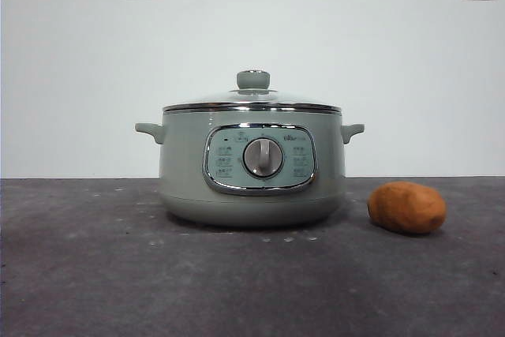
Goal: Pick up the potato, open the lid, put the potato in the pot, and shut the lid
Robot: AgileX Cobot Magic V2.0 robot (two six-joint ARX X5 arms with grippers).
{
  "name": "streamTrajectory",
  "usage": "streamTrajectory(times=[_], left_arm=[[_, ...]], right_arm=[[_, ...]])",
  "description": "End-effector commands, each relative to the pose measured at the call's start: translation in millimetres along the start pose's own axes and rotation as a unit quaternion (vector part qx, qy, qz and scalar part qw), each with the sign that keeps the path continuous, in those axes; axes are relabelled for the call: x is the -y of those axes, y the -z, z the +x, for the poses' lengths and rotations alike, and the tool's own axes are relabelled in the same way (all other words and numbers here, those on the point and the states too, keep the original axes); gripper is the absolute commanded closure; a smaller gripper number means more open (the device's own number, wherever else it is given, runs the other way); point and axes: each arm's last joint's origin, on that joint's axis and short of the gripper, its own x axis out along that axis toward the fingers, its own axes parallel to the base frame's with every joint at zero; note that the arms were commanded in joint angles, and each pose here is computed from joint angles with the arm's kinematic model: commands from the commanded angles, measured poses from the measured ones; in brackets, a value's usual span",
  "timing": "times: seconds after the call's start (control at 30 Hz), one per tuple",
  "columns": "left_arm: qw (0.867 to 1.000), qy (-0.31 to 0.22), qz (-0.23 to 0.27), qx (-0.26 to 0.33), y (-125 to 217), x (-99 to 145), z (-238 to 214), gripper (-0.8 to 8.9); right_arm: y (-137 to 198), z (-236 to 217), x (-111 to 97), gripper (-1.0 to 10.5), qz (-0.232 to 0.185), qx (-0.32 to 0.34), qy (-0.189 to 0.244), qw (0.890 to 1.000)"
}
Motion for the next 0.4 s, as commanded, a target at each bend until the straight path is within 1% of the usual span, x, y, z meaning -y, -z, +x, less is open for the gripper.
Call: streamTrajectory(times=[0.03, 0.17, 0.27, 0.4], left_arm=[[1.000, 0.007, 0.029, -0.012, -13, 5, -5, 8.20], [0.998, 0.018, 0.039, -0.040, -27, 11, -8, 8.20], [0.997, 0.024, 0.036, -0.060, -32, 12, -7, 8.20], [0.996, 0.029, 0.044, -0.071, -37, 13, -5, 8.18]], right_arm=[[-15, -2, -3, 9.6, -0.054, -0.033, -0.003, 0.998], [-34, -1, -6, 9.6, -0.064, -0.066, -0.007, 0.996], [-41, -1, -7, 9.6, -0.065, -0.084, -0.007, 0.994], [-45, -1, -8, 9.6, -0.064, -0.087, -0.007, 0.994]])
